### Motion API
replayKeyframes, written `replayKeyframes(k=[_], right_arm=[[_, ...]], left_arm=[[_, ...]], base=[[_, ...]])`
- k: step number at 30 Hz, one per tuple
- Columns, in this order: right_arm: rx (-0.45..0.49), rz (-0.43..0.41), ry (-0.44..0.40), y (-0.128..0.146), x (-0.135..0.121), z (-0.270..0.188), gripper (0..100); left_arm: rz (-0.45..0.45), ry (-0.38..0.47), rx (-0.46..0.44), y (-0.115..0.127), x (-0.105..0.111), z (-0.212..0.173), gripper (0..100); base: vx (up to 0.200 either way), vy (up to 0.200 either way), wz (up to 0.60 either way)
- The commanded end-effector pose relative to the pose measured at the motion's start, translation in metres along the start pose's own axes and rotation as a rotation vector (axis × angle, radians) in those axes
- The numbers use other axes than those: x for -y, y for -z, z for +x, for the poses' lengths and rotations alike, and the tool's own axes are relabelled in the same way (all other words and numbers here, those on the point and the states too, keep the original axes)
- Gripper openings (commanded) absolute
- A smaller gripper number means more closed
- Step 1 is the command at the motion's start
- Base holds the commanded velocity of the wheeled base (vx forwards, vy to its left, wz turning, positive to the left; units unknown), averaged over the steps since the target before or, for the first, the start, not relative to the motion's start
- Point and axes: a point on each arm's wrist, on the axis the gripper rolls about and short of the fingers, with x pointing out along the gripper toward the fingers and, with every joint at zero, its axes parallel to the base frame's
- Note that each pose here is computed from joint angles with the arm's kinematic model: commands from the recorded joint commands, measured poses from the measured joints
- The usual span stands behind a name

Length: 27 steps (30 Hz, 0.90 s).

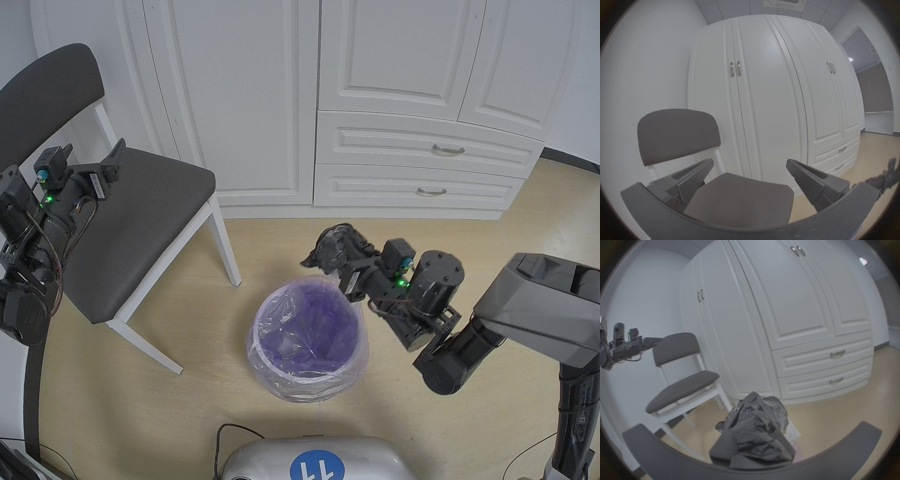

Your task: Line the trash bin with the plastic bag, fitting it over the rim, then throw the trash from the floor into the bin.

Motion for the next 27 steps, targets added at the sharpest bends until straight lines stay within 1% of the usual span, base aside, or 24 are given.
replayKeyframes(k=[1, 2, 3, 4, 8, 9, 11, 12, 13, 15, 20, 23, 26, 27], right_arm=[[-0.051, 0.123, -0.086, 0.012, -0.037, -0.014, 0], [-0.08, 0.168, -0.096, 0.013, -0.043, -0.014, 0], [-0.086, 0.172, -0.096, 0.013, -0.043, -0.015, 0], [-0.148, 0.232, -0.095, 0.017, -0.049, -0.014, 0], [-0.254, 0.351, -0.05, 0.026, -0.048, -0.005, 0], [-0.257, 0.355, -0.048, 0.026, -0.048, -0.004, 0], [-0.337, 0.394, -0.009, 0.03, -0.046, 0.0, 0], [-0.359, 0.399, 0.004, 0.031, -0.044, 0.0, 0], [-0.359, 0.399, 0.004, 0.031, -0.044, 0.0, 0], [-0.43, 0.408, 0.037, 0.038, -0.041, -0.002, 0], [-0.457, 0.411, 0.054, 0.054, -0.036, 0.0, 0], [-0.458, 0.412, 0.078, 0.067, -0.026, 0.008, 0], [-0.453, 0.42, 0.091, 0.071, -0.02, 0.011, 0], [-0.441, 0.448, 0.097, 0.075, -0.017, 0.013, 0]], left_arm=[[0.006, -0.033, 0.04, -0.017, -0.011, -0.01, 100], [0.006, -0.037, 0.048, -0.02, -0.013, -0.012, 100], [0.006, -0.037, 0.05, -0.02, -0.013, -0.013, 100], [0.006, -0.036, 0.055, -0.023, -0.014, -0.016, 100], [0.007, -0.036, 0.053, -0.023, -0.014, -0.016, 100], [0.006, -0.034, 0.053, -0.023, -0.014, -0.016, 100], [0.007, -0.035, 0.047, -0.021, -0.013, -0.015, 100], [0.008, -0.035, 0.046, -0.02, -0.013, -0.015, 100], [0.008, -0.035, 0.046, -0.02, -0.013, -0.015, 100], [0.008, -0.034, 0.041, -0.018, -0.013, -0.014, 100], [0.007, -0.031, 0.045, -0.02, -0.013, -0.015, 100], [0.008, -0.036, 0.049, -0.022, -0.014, -0.016, 100], [0.011, -0.046, 0.052, -0.023, -0.017, -0.017, 100], [0.013, -0.052, 0.058, -0.025, -0.019, -0.018, 100]], base=[[0.0, 0.0, 0.0], [0.0, 0.0, 0.0], [0.0, 0.0, 0.0], [0.0, 0.0, 0.0], [0.0, 0.0, 0.0], [0.0, 0.0, 0.0], [0.0, 0.0, 0.0], [0.0, 0.0, 0.0], [0.0, 0.0, 0.0], [0.0, 0.0, 0.0], [0.0, 0.0, 0.0], [0.0, 0.0, 0.0], [0.0, 0.0, 0.0], [0.0, 0.0, 0.0]])
